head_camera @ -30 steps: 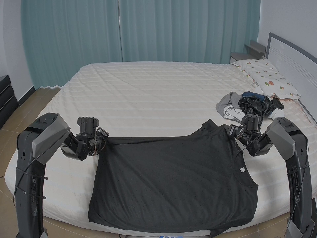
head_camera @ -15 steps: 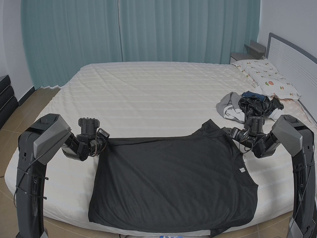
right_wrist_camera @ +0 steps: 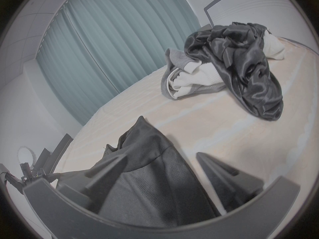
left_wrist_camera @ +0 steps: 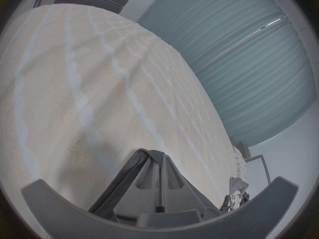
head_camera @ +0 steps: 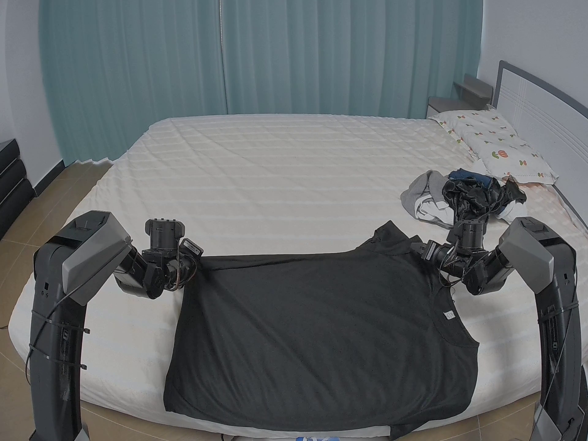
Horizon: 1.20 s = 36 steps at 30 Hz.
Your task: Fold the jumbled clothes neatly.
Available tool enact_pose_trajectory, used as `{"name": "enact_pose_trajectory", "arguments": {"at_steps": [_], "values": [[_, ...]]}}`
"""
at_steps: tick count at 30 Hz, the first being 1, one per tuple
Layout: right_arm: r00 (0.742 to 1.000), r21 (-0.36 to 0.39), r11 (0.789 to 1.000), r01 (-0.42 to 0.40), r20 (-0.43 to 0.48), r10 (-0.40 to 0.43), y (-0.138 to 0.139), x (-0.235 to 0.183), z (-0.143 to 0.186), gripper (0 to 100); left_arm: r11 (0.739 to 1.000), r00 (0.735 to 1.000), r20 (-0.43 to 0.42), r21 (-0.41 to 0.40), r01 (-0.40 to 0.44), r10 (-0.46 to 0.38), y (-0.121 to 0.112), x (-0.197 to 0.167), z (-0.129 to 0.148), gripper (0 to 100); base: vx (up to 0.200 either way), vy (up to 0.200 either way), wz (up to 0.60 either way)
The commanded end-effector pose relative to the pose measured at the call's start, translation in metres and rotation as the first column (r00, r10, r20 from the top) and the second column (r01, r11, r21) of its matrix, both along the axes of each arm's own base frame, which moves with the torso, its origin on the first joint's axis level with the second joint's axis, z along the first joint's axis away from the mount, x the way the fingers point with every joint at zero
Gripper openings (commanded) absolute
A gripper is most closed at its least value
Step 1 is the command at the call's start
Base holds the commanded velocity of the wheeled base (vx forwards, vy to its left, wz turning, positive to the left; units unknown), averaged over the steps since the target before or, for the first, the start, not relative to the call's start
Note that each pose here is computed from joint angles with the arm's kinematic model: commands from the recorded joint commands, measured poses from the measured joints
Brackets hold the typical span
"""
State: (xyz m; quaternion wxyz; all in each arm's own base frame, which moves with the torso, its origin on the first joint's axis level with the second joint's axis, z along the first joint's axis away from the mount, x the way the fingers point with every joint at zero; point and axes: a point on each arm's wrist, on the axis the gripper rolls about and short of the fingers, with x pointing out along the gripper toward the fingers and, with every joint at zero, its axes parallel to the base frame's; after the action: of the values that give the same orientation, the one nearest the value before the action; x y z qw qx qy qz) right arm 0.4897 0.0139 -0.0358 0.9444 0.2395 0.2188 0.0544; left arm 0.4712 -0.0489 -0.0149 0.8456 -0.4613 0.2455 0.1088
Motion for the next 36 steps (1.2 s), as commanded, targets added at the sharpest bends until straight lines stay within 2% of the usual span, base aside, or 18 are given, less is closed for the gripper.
{"name": "enact_pose_trajectory", "arguments": {"at_steps": [1, 11, 16, 24, 25, 27, 28, 36], "values": [[1.0, 0.005, 1.0, 0.001, 0.001, -0.001, -0.002, 0.001, -0.004, 0, 1.0, 1.0, 0.004, 0.0, -0.002, 0.002, 0.001, 0.001, 0.001, 0, 0.0, 0.0, 0.0], [0.991, 0.05, 0.995, 0.089, 0.092, -0.093, -0.023, 0.014, 0.02, 0, 1.0, 1.0, 0.003, 0.019, 0.011, -0.011, 0.001, 0.001, -0.001, 0, 0.0, 0.0, 0.0], [0.988, 0.052, 0.993, 0.11, 0.1, -0.115, -0.031, 0.016, 0.021, 0, 1.0, 1.0, 0.02, 0.026, 0.014, -0.014, 0.0, 0.004, -0.004, 0, 0.0, 0.0, 0.0], [0.986, 0.045, 0.991, 0.126, 0.104, -0.13, -0.027, 0.02, 0.008, 0, 1.0, 0.998, 0.059, 0.025, 0.018, -0.019, 0.0, 0.007, -0.005, 0, 0.0, 0.0, 0.0], [0.987, 0.042, 0.991, 0.126, 0.098, -0.129, -0.027, 0.02, 0.005, 0, 0.999, 0.998, 0.057, 0.029, 0.018, -0.019, 0.0, 0.006, -0.005, 100, 0.0, 0.0, 0.0], [0.988, 0.041, 0.992, 0.123, 0.089, -0.126, -0.024, 0.019, 0.002, 0, 0.999, 0.998, 0.054, 0.036, 0.021, -0.023, 0.0, 0.006, -0.008, 100, 0.0, 0.0, 0.0], [0.989, 0.042, 0.992, 0.119, 0.083, -0.122, -0.022, 0.018, 0.0, 100, 0.999, 0.998, 0.051, 0.04, 0.025, -0.027, 0.0, 0.006, -0.009, 100, 0.0, 0.0, 0.0], [0.988, 0.044, 0.99, 0.137, 0.066, -0.14, -0.022, 0.009, 0.004, 100, 0.999, 0.998, 0.058, 0.041, 0.021, -0.023, 0.001, 0.006, -0.006, 100, 0.0, 0.0, 0.0]]}}
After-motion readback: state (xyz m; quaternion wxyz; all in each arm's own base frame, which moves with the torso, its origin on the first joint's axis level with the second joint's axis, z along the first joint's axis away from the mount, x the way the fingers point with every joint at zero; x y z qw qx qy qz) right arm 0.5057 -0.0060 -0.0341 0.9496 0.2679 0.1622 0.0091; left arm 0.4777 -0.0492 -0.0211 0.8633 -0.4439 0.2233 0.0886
